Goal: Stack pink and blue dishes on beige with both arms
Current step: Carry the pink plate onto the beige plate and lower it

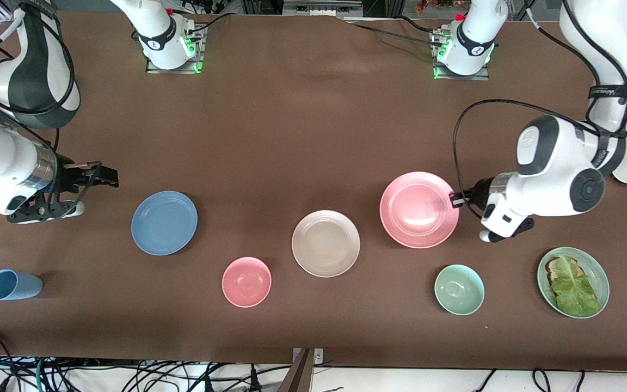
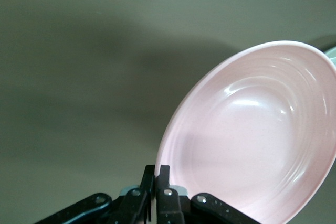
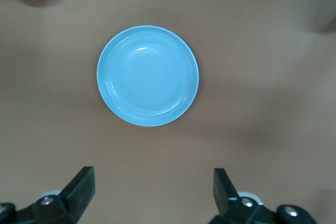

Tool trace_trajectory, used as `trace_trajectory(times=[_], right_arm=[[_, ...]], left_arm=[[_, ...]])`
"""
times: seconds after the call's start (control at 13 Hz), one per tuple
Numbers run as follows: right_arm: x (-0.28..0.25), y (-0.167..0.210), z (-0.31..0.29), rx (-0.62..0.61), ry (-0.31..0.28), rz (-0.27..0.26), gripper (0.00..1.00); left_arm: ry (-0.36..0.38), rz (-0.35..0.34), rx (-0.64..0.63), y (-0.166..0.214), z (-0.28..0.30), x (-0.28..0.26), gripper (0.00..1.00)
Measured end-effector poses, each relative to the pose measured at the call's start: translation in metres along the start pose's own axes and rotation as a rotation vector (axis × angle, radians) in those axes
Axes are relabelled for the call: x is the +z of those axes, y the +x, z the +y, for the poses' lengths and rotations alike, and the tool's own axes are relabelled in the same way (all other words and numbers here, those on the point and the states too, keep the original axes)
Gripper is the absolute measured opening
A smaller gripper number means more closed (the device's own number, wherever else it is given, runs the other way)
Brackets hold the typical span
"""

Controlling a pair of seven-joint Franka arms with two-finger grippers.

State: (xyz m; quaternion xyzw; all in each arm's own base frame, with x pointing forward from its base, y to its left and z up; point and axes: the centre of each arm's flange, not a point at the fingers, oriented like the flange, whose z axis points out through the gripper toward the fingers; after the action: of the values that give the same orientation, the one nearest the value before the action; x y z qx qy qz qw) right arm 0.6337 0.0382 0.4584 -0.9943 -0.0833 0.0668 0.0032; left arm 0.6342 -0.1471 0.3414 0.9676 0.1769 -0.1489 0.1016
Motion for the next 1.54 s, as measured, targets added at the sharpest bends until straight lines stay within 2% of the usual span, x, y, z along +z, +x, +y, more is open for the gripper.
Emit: trace_trajectory(times=[0.38,0.69,0.85,1.08,1.54], right_arm=[[0.002,-0.001,-0.001,0.004,0.0,-0.014,1.0],[0.008,0.004,0.0,0.01,-0.004,0.032,1.0],[0.026,0.01,0.005,0.018,-0.011,0.086,1.0],[0.08,0.01,0.022,0.044,-0.021,0.133,1.0],[0.165,0.008,0.051,0.077,-0.025,0.139,1.0]], left_arm=[[-0.072,0.11,-0.123,-0.022,0.104,0.078,0.05],[-0.134,0.14,-0.208,-0.029,0.16,0.106,0.05],[-0.148,0.145,-0.218,-0.031,0.174,0.117,0.05],[-0.137,0.134,-0.216,-0.033,0.18,0.139,0.05],[-0.119,0.135,-0.197,-0.038,0.184,0.149,0.05]])
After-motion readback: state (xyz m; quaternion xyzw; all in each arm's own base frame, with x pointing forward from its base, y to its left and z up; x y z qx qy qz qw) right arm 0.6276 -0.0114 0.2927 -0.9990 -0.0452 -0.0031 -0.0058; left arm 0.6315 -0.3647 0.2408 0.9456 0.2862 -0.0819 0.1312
